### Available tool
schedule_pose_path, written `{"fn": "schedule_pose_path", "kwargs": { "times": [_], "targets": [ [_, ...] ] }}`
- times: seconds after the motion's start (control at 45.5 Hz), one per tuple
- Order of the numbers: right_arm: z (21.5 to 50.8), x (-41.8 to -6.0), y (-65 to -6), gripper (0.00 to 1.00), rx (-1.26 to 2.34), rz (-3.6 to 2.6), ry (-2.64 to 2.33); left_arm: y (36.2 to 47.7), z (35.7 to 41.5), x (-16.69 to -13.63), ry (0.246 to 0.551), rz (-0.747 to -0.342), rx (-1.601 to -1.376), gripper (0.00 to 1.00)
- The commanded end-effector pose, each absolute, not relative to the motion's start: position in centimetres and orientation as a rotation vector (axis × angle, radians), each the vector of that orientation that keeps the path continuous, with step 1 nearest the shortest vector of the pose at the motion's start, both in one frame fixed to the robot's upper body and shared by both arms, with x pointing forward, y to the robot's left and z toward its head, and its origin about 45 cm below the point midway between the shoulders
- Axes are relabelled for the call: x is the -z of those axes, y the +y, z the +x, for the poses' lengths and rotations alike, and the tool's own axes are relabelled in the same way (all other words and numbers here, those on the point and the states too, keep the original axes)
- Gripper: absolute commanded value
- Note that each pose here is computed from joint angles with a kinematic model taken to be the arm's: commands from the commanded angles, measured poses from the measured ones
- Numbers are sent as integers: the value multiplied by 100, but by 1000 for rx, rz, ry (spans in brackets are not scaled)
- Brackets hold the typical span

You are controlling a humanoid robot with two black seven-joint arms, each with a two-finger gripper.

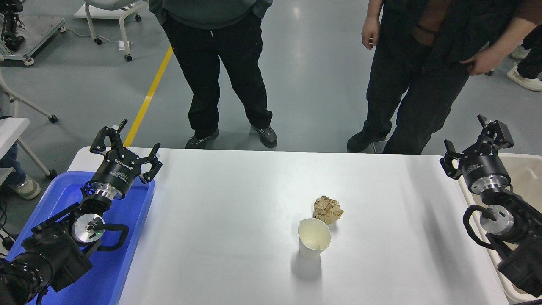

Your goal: Dispose of the paper cup in the dustbin

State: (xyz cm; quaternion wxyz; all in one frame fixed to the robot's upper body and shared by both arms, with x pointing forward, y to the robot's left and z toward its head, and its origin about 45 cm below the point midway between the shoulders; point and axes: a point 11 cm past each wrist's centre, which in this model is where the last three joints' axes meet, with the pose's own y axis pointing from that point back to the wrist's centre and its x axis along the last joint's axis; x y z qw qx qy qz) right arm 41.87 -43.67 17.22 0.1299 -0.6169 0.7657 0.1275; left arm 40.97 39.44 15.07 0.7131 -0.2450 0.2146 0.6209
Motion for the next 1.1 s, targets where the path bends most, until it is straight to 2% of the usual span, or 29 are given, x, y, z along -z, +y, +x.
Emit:
{"fn": "schedule_pose_path", "kwargs": {
  "times": [0.0, 0.549, 0.747, 1.077],
  "targets": [
    [4168, -1703, -4389, 99, -371, -1796, 2236, 3941, 4097, -1506, 476, -542, -1375, 100],
    [4177, -1744, -4422, 99, -350, -1810, 2245, 3943, 4097, -1507, 476, -544, -1376, 100],
    [4130, -1956, -4756, 99, -229, -1882, 2328, 3943, 4098, -1508, 476, -544, -1376, 100],
    [4278, -2521, -4973, 99, 93, -2215, 2410, 3946, 4096, -1505, 476, -541, -1377, 100]
  ]
}}
